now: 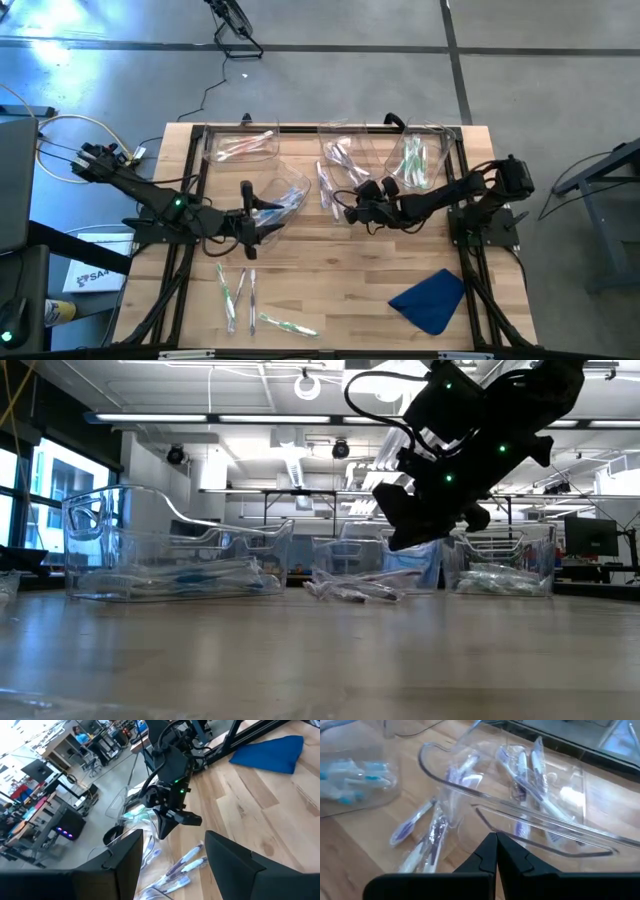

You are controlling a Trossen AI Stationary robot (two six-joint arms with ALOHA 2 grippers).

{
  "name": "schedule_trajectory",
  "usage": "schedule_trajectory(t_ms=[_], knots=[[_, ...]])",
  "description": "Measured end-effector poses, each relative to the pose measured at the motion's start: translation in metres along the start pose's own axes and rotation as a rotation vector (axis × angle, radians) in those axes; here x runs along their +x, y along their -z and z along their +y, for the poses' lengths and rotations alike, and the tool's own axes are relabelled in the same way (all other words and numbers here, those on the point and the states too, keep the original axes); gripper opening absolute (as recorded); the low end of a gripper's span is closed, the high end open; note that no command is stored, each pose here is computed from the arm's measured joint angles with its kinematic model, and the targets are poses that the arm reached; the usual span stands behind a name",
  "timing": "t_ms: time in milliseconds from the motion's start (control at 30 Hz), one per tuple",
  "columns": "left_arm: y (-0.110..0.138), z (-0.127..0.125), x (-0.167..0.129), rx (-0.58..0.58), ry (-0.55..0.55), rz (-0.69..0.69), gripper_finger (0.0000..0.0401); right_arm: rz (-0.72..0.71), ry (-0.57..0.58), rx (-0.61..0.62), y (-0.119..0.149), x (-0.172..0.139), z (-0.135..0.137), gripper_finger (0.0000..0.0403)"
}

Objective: Pick & Place Toothbrushes
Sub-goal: Adjust the top center transparent bins from the table

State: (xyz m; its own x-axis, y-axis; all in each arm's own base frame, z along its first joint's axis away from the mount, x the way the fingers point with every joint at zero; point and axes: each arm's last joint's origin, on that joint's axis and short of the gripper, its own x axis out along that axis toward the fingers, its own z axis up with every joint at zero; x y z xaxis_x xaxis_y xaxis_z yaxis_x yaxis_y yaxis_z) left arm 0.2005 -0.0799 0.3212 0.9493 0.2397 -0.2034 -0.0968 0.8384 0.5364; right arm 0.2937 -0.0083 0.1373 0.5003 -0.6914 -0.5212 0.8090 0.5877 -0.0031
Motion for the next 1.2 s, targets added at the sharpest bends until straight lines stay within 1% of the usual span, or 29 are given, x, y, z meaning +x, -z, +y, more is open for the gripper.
schedule_trajectory(t_ms=[100,200,267,433,500,567,667,867,1000,1200], knots=[[0.000,0.000,0.000,-0.001,0.000,0.000,0.0207,0.003,0.012,0.010,-0.002,0.004,-0.003,0.0003],[0.000,0.000,0.000,-0.009,0.000,0.001,0.0207,0.032,-0.027,0.017,-0.002,0.004,-0.003,0.0003],[0.000,0.000,0.000,-0.012,0.000,0.001,0.0207,0.062,-0.092,0.025,-0.001,0.002,0.001,0.0003],[0.000,0.000,0.000,-0.013,0.001,0.001,0.0207,0.095,-0.337,0.046,0.000,-0.013,0.022,0.0003],[0.000,0.000,0.000,-0.013,0.001,0.002,0.0207,0.068,-0.380,0.034,0.000,-0.019,0.028,0.0003],[0.000,0.000,0.000,-0.013,0.001,0.002,0.0207,0.021,-0.389,0.027,-0.001,-0.023,0.032,0.0003],[0.000,0.000,0.000,-0.013,0.001,0.002,0.0207,0.002,-0.345,0.012,0.001,-0.026,0.032,0.0003],[0.001,0.000,0.000,-0.011,0.004,0.007,0.0207,0.180,-0.134,0.016,0.018,-0.022,0.009,0.0003],[0.001,-0.001,0.000,-0.010,0.005,0.009,0.0207,0.256,0.004,0.011,0.029,-0.025,-0.005,0.0003],[0.001,-0.001,0.000,-0.007,0.006,0.012,0.0207,0.253,0.214,-0.052,0.037,-0.030,-0.024,0.0003]])
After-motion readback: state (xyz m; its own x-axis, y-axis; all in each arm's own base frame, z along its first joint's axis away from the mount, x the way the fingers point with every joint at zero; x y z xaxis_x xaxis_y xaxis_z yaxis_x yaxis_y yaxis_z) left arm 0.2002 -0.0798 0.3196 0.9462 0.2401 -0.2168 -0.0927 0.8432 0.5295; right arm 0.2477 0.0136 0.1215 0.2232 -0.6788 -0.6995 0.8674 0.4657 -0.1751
